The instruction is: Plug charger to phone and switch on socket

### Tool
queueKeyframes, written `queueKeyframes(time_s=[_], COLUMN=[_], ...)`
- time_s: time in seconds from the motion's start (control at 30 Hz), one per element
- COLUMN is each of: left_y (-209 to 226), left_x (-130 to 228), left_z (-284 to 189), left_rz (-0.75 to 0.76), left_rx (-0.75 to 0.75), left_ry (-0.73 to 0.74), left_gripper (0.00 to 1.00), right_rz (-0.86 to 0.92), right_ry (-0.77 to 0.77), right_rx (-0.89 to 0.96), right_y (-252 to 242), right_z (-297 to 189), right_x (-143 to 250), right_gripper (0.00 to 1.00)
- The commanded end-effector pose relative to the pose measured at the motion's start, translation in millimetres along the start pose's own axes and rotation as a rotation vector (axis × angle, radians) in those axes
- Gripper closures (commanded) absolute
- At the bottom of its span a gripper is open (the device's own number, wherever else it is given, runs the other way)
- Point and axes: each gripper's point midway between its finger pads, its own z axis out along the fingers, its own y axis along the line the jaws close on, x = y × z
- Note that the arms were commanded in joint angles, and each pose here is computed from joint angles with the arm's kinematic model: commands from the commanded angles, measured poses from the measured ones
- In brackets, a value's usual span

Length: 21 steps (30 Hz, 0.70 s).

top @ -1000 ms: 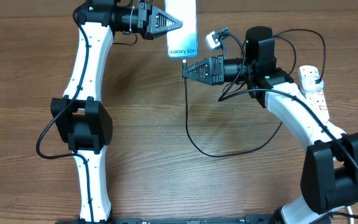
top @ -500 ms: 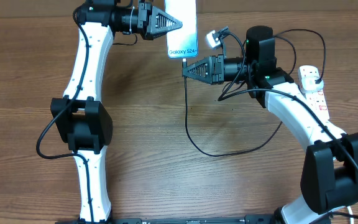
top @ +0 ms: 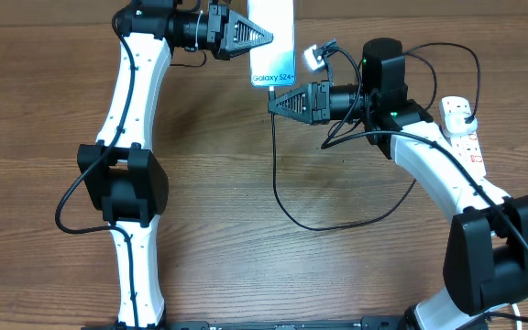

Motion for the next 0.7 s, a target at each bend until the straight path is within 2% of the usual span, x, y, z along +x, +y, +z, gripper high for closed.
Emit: queueKeyframes(time_s=[0.0, 0.67], left_y=[-31.4, -31.0], left_x=[1.3, 0.4], left_z=[0.4, -2.6], left_rz=[0.047, 0.024], left_rx=[0.031, 0.029], left_ry=[0.011, 0.005], left_gripper=[0.96, 0.96], right_rz=[-0.033, -0.025], right_ry=[-0.017, -0.03], right_rx=[-0.002, 0.011], right_y=[10.9, 7.7], right_z=[-3.4, -6.3], right_x=[-7.8, -10.3], right_gripper=[0.96, 0.96])
